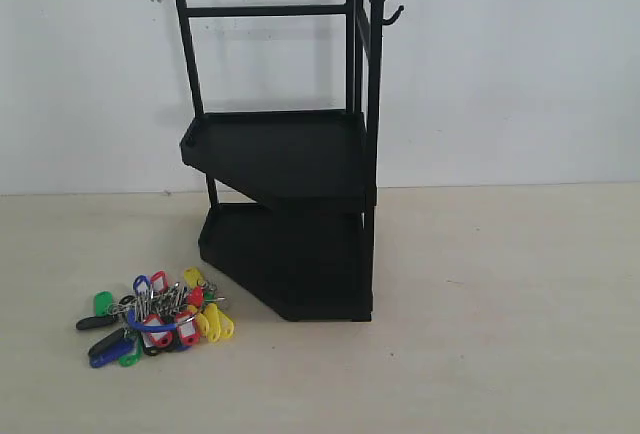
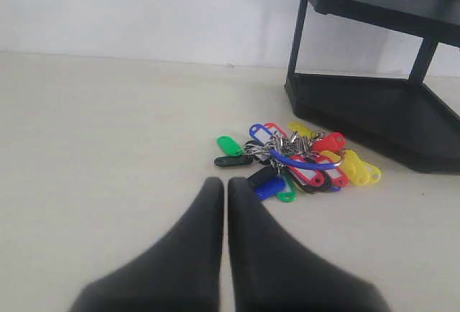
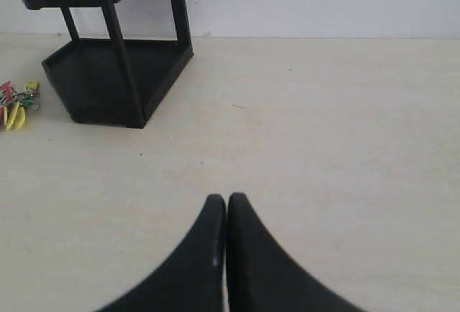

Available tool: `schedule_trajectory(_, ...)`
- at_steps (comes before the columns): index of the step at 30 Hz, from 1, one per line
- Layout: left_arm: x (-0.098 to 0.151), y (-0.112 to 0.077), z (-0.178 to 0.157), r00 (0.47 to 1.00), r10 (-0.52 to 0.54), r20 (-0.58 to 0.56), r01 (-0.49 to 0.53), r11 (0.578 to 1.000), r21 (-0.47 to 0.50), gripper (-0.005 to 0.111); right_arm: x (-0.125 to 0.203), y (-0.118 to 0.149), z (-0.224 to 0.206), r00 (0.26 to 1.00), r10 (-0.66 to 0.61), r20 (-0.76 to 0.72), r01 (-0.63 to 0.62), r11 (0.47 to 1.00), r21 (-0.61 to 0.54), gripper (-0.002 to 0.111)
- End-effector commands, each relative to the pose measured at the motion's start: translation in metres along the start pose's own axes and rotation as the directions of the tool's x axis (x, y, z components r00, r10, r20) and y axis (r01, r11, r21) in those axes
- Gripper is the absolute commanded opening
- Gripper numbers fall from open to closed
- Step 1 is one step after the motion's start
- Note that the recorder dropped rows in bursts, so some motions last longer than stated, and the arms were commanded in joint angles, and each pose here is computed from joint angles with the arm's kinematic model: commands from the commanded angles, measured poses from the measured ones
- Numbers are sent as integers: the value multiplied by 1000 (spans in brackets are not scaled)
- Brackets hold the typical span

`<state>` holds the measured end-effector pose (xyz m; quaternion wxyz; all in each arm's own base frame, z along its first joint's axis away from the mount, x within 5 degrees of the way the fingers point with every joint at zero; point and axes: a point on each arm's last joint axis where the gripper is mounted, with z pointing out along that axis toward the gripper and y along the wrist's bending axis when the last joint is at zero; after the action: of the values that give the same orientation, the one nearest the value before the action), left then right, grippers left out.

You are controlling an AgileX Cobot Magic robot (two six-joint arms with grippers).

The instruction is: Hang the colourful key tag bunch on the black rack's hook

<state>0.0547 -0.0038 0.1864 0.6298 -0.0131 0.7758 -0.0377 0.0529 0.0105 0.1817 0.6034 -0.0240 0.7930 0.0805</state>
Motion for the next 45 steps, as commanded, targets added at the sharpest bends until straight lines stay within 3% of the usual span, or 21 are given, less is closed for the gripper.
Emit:
schedule_trajectory(1, -1, 0, 0, 1000, 8, 11, -8, 1000, -1, 4, -2, 0, 0, 1000, -16, 19, 16, 1000, 4, 0)
schedule_trajectory(9, -1, 0, 0, 1000, 8, 11, -8, 1000, -1, 4, -5, 0, -1, 998, -16, 56, 16, 1000, 6, 0)
schedule_trajectory(15, -1, 0, 0, 1000, 8, 11, -8, 1000, -1, 4, -28, -1, -5, 951, -19, 308, 13, 1000, 22, 0)
schedule_trajectory(20, -1, 0, 0, 1000, 8, 11, -8, 1000, -1, 4, -37, -2, -8, 915, -17, 403, 7, 1000, 26, 0)
schedule_trajectory(22, -1, 0, 0, 1000, 8, 11, -8, 1000, -1, 4, -41, -2, -10, 892, -1, 452, -10, 1000, 22, 0)
schedule_trajectory(25, -1, 0, 0, 1000, 8, 11, -8, 1000, -1, 4, -59, -3, -22, 748, 158, 645, -140, 987, -80, 0)
schedule_trajectory(28, -1, 0, 0, 1000, 8, 11, -8, 1000, -1, 4, -91, 8, -41, 729, 96, 678, -36, 994, -101, 0)
schedule_trajectory(32, -1, 0, 0, 1000, 8, 11, -8, 1000, -1, 4, -133, 20, -52, 733, 118, 670, 13, 982, -187, 0)
schedule_trajectory(36, -1, 0, 0, 1000, 8, 11, -8, 1000, -1, 4, -151, 25, -37, 808, 316, 498, -161, 930, -330, 0)
schedule_trajectory(41, -1, 0, 0, 1000, 8, 11, -8, 1000, -1, 4, -141, 36, -8, 925, 185, 331, -63, 936, -347, 0)
schedule_trajectory(45, -1, 0, 0, 1000, 8, 11, -8, 1000, -1, 4, -135, 46, 13, 965, 156, 213, -62, 918, -392, 0)
